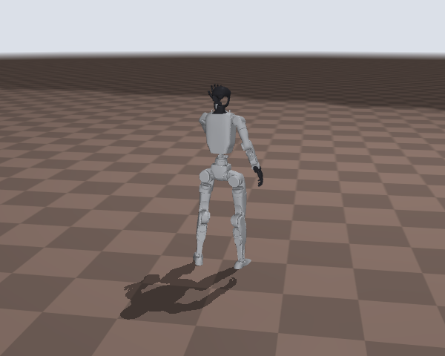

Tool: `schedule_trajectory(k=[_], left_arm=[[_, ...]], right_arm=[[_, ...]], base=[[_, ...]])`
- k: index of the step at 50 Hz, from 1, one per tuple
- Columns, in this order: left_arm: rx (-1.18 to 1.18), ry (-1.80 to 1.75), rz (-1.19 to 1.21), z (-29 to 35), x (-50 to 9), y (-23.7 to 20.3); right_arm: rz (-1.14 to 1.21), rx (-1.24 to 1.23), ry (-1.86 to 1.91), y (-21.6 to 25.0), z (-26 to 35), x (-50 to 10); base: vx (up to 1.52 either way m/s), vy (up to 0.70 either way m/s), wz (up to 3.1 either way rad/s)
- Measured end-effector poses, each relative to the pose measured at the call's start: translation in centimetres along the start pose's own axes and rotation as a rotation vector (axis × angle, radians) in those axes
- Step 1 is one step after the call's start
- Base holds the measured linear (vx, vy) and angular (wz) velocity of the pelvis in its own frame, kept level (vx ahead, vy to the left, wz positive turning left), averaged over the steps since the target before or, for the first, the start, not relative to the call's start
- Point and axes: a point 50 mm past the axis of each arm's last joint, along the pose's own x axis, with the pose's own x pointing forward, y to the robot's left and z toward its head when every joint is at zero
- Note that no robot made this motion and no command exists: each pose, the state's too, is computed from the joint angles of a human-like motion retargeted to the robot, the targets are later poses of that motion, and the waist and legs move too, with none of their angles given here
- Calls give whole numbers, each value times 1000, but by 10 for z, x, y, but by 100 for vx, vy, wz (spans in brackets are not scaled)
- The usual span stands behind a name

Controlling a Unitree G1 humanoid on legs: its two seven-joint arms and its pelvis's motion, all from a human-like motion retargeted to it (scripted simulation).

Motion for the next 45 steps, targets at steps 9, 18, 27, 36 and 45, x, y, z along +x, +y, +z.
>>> schedule_trajectory(k=[9, 18, 27, 36, 45], left_arm=[[-93, 222, 480, -43, -29, 62], [-447, -24, -515, 9, -2, -107], [-53, -6, -99, 4, 2, -25], [123, 231, 756, -26, -51, 135], [-242, 69, -198, -19, 19, -39]], right_arm=[[-16, -24, 65, 2, -12, -3], [49, -37, 66, 6, -16, -4], [13, -28, 24, 2, -6, -2], [-29, -15, 69, 7, -13, -2], [62, -26, 49, 11, -11, -3]], base=[[0, 0, 2], [1, -1, -9], [0, 0, -2], [0, 2, 11], [0, 0, 0]])
